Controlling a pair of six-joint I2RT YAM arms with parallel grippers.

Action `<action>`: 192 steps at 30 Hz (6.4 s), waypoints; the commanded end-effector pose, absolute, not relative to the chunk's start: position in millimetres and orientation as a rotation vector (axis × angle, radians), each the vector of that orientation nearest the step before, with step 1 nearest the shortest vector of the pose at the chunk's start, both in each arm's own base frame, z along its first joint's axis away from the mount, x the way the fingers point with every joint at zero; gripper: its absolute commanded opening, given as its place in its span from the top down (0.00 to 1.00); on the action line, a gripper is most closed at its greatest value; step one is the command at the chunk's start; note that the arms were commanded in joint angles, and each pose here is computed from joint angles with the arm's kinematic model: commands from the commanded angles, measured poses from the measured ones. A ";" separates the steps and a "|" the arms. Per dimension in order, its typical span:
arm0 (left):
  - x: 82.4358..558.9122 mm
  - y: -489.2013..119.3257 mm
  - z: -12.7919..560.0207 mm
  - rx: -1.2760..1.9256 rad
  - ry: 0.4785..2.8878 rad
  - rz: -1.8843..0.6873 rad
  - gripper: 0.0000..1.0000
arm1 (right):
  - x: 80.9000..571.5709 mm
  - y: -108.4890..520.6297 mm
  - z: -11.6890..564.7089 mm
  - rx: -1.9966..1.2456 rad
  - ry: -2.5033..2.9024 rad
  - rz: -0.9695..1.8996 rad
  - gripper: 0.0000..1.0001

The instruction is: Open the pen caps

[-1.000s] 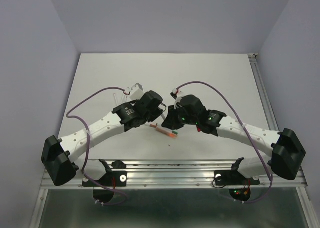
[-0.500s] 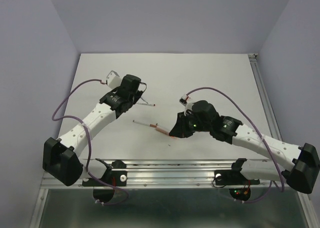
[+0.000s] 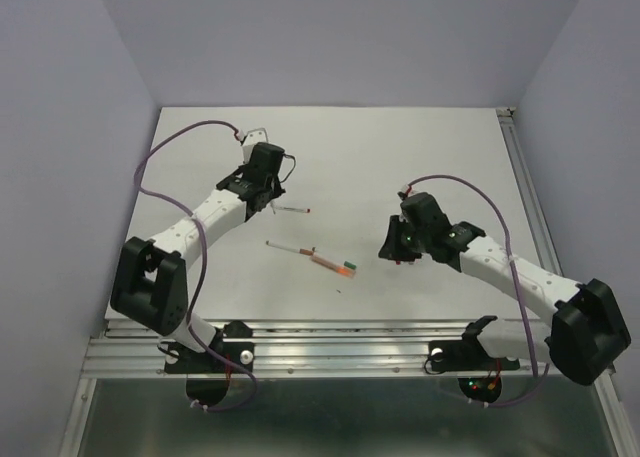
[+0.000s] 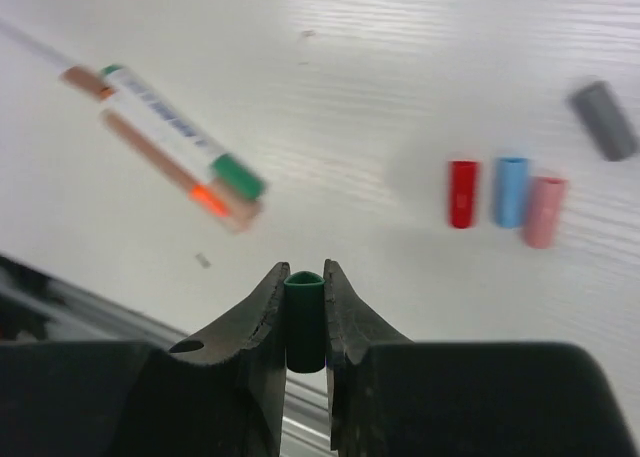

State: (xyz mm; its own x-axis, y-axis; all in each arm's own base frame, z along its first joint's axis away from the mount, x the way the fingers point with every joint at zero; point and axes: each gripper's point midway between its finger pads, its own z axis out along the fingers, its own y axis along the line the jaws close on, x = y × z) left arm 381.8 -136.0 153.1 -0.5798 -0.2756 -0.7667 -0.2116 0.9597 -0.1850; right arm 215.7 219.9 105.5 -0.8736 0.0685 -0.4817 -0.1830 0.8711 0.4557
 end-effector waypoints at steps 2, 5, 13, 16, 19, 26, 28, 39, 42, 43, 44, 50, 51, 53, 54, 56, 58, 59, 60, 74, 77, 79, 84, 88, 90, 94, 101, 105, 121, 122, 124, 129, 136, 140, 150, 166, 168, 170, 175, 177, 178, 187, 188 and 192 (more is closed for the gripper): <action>395.0 -128.2 137.1 -0.085 2.245 0.069 1.00 | 241.1 173.5 72.6 0.006 2.572 0.458 0.92; 397.4 -131.0 115.8 -0.057 2.292 0.089 1.00 | 248.7 169.2 62.5 0.020 2.601 0.416 0.90; 397.6 -124.6 95.1 -0.018 2.348 0.182 1.00 | 253.4 172.4 36.7 0.005 2.654 0.386 0.83; 396.4 -119.9 85.6 -0.006 2.375 0.228 1.00 | 253.1 171.0 28.4 0.009 2.674 0.362 0.81; 395.4 -121.0 83.7 0.004 2.389 0.220 1.00 | 254.5 162.4 24.2 0.051 2.681 0.295 0.73; 396.5 -122.5 83.8 0.003 2.406 0.219 0.72 | 255.2 166.1 47.7 0.044 2.652 0.338 0.57; 395.7 -122.1 84.2 0.003 2.408 0.226 0.64 | 254.8 169.0 58.8 0.040 2.630 0.374 0.50; 389.9 -128.0 107.5 -0.044 2.393 0.142 0.41 | 241.4 180.8 140.1 0.001 2.456 0.600 0.19; 383.5 -141.2 126.1 -0.090 2.375 0.004 0.32 | 236.9 177.8 153.1 0.006 2.421 0.616 0.00; 379.1 -148.4 130.1 -0.125 2.381 -0.065 0.30 | 235.3 176.1 159.7 0.011 2.396 0.624 0.00; 371.1 -147.9 139.7 -0.162 2.378 -0.089 0.19 | 234.4 173.0 161.1 0.021 2.390 0.612 0.00; 319.9 -133.6 120.9 -0.663 2.467 -0.107 0.15 | 232.9 153.7 162.2 0.084 2.358 0.522 0.00; 308.0 -130.8 113.9 -0.707 2.500 -0.088 0.15 | 232.1 151.1 160.0 0.090 2.362 0.506 0.00; 289.0 -142.8 93.3 -0.799 2.543 -0.133 0.17 | 233.1 144.2 155.7 0.111 2.360 0.461 0.00; 282.5 -147.3 86.8 -0.814 2.560 -0.138 0.17 | 233.2 143.1 154.4 0.115 2.361 0.454 0.00; 271.6 -151.8 73.2 -0.864 2.590 -0.125 0.17 | 232.1 141.6 152.6 0.121 2.369 0.445 0.00; 268.2 -152.6 63.6 -0.954 2.601 -0.097 0.17 | 229.9 140.1 151.0 0.112 2.376 0.437 0.00; 266.1 -154.0 56.9 -0.962 2.619 -0.073 0.17 | 229.6 139.1 150.8 0.110 2.373 0.433 0.00; 267.1 -155.1 56.0 -1.000 2.607 -0.071 0.17 | 228.6 137.8 151.3 0.111 2.368 0.433 0.00; 257.7 -145.4 16.6 -1.215 2.590 0.128 0.26 | 218.7 123.7 149.3 0.109 2.351 0.384 0.00; 259.6 -142.2 15.2 -1.217 2.581 0.164 0.32 | 217.9 124.8 147.9 0.103 2.354 0.392 0.00; 263.5 -139.8 14.5 -1.214 2.565 0.192 0.33 | 216.8 126.2 146.8 0.094 2.357 0.402 0.00; 262.5 -135.9 9.9 -1.214 2.559 0.225 0.48 | 216.3 124.5 147.3 0.102 2.354 0.396 0.00; 254.8 -131.3 5.6 -1.206 2.569 0.241 0.91 | 214.9 123.0 148.9 0.103 2.351 0.393 0.00; 251.2 -130.8 3.6 -1.196 2.581 0.240 1.00 | 214.1 123.7 150.7 0.097 2.349 0.401 0.00; 251.6 -137.0 12.5 -1.136 2.597 0.131 1.00 | 209.3 133.1 159.1 0.041 2.337 0.477 0.00; 269.5 -163.6 84.9 -0.981 2.468 -0.285 1.00 | 179.9 190.3 188.9 -0.225 2.248 0.928 0.00; 276.7 -178.5 142.4 -0.886 2.344 -0.445 1.00 | 168.9 228.5 200.0 -0.324 2.210 1.210 0.00; 263.1 -272.6 189.8 -0.649 2.326 -0.754 1.00 | 186.2 314.7 201.4 -0.422 2.187 1.162 0.09; 262.0 -274.2 190.0 -0.653 2.324 -0.762 1.00 | 185.8 317.0 200.6 -0.421 2.180 1.172 0.12; 260.0 -276.1 190.6 -0.646 2.328 -0.775 1.00 | 184.6 320.2 198.1 -0.430 2.180 1.181 0.14; 254.9 -275.1 194.4 -0.653 2.322 -0.802 1.00 | 190.1 325.8 203.3 -0.430 2.133 1.192 0.29; 252.0 -278.5 200.5 -0.633 2.320 -0.833 1.00 | 196.7 329.1 200.2 -0.408 2.143 1.176 0.42; 251.1 -282.8 199.8 -0.621 2.331 -0.845 1.00 | 197.3 328.9 195.8 -0.400 2.149 1.172 0.51; 254.3 -287.1 203.3 -0.595 2.299 -0.873 1.00 | 191.9 324.0 193.0 -0.383 2.163 1.178 0.90; 364.0 -163.8 220.2 -0.844 2.019 -0.454 1.00 | 111.5 286.4 185.9 -0.383 2.272 1.434 0.99; 365.0 -156.2 215.8 -0.854 2.026 -0.438 1.00 | 110.2 283.4 187.4 -0.381 2.263 1.431 0.99; 366.5 -143.7 214.8 -0.880 2.015 -0.418 1.00 | 110.6 282.2 189.8 -0.376 2.255 1.427 0.99; 356.7 -128.7 201.0 -0.735 2.078 -0.306 1.00 | 137.8 256.2 164.9 -0.246 2.360 1.098 0.95; 343.0 -118.8 172.6 -0.690 2.176 -0.195 1.00 | 154.3 230.6 140.0 -0.143 2.441 0.839 0.93; 337.2 -112.7 161.2 -0.691 2.205 -0.142 1.00 | 156.9 223.2 131.3 -0.124 2.464 0.770 0.92; 294.0 -78.4 74.0 -0.711 2.400 0.150 1.00 | 189.9 166.1 70.3 0.024 2.551 0.267 0.89; 293.7 -78.7 72.3 -0.706 2.403 0.149 1.00 | 190.8 161.8 64.5 0.027 2.563 0.223 0.88; 299.0 -79.8 69.3 -0.681 2.406 0.155 1.00 | 198.0 145.4 53.4 0.037 2.561 0.108 0.84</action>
State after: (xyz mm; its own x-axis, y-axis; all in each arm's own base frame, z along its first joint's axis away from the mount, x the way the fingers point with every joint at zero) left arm 290.9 -85.9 61.8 -0.6894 -0.4597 -0.5598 -0.5146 0.8547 -0.0682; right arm 179.9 163.7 50.9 -0.8733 0.0600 -0.4835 -0.0329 0.9829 0.1812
